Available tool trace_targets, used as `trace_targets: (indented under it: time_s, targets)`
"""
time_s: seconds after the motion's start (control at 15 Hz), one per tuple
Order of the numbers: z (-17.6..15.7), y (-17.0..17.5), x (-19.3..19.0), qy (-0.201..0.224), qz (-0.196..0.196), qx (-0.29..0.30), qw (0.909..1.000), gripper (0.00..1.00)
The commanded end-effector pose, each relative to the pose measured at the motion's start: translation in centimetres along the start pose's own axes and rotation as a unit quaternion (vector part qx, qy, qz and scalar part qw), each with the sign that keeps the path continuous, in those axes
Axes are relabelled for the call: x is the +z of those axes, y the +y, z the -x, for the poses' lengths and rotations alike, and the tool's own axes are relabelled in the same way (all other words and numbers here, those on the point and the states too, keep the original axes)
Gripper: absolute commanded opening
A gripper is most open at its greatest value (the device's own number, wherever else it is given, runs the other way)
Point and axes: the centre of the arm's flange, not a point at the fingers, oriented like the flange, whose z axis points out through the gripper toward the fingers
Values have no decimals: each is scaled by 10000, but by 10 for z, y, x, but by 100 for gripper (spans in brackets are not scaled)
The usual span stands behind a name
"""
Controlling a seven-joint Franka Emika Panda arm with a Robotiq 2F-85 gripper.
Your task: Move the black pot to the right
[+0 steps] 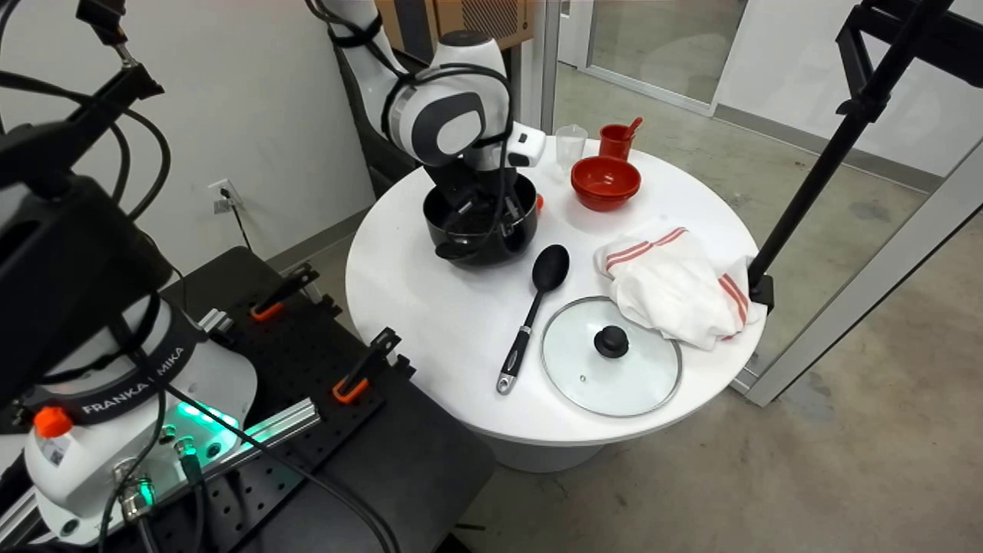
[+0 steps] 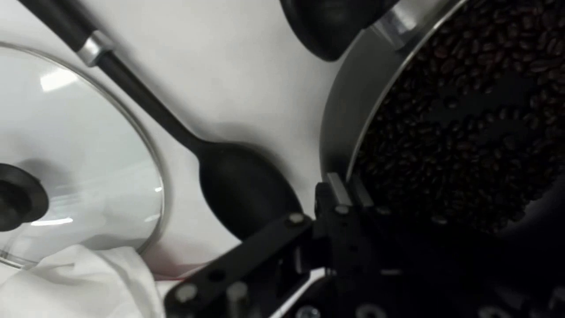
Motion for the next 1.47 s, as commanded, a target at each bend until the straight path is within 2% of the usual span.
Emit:
trace_targets:
  time_s: [0.0,0.67,0.73,0.8,1.13,1.4]
  targets:
    - [-28,19,-7,30,0,144,9999,1]
    - [-39,58,-1,-437,-12,307,9986,1]
    - [-40,63,1,-493,26,338,9982,18]
    - [-42,68,2,-546,53,346,9979,29]
    - [-49,81,-3,-591,5,446,9973,65]
    - [-44,59,-33,-721,-160,-16,9973,92]
